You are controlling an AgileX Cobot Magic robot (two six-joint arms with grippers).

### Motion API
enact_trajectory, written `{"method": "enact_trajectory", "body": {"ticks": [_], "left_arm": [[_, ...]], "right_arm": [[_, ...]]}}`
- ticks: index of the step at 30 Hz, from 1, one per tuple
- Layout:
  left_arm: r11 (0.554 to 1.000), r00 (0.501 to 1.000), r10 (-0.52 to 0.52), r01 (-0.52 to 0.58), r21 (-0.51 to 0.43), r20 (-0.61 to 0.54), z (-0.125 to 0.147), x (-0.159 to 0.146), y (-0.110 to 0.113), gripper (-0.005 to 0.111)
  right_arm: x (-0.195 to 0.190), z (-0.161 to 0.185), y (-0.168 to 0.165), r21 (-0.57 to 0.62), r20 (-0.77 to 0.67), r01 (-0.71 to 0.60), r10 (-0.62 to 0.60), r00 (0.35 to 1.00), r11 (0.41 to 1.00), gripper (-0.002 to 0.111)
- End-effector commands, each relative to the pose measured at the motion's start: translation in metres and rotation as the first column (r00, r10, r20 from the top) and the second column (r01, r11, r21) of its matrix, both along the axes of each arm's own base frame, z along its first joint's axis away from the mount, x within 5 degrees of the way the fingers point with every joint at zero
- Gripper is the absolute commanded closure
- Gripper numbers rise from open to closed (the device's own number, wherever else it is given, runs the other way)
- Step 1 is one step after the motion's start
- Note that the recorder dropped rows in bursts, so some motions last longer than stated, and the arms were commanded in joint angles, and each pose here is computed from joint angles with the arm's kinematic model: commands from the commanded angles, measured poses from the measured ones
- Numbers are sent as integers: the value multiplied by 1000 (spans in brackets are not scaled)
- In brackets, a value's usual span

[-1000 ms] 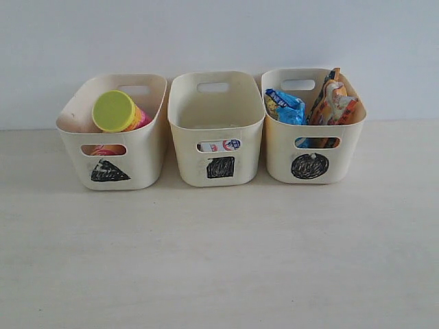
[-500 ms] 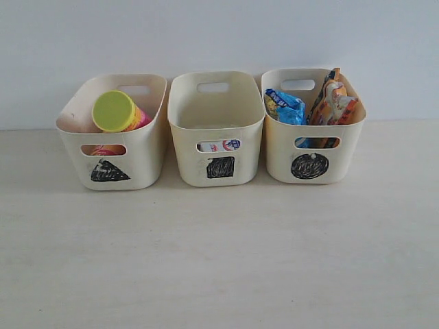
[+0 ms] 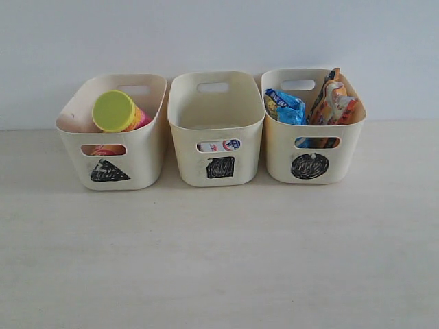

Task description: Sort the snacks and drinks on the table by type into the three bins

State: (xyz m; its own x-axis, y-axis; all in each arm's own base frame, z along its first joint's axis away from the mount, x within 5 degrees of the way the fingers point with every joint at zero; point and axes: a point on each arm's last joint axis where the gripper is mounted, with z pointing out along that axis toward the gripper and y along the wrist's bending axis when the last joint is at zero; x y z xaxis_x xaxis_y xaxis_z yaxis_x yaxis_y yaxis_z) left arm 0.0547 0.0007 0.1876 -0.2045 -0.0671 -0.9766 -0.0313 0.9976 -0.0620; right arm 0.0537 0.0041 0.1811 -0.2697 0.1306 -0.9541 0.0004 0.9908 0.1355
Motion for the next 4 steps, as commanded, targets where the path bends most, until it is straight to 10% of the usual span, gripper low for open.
{"method": "enact_trajectory", "body": {"ticks": [1,4], "left_arm": [[1000,1000,0,0,-6,0,-1,0,0,102],[1000,1000,0,0,-6,0,-1,0,0,102]], "right_arm": [[0,1,0,-3,8,8,-8,1000,1000,108],[0,1,0,-3,8,8,-8,1000,1000,108]]}}
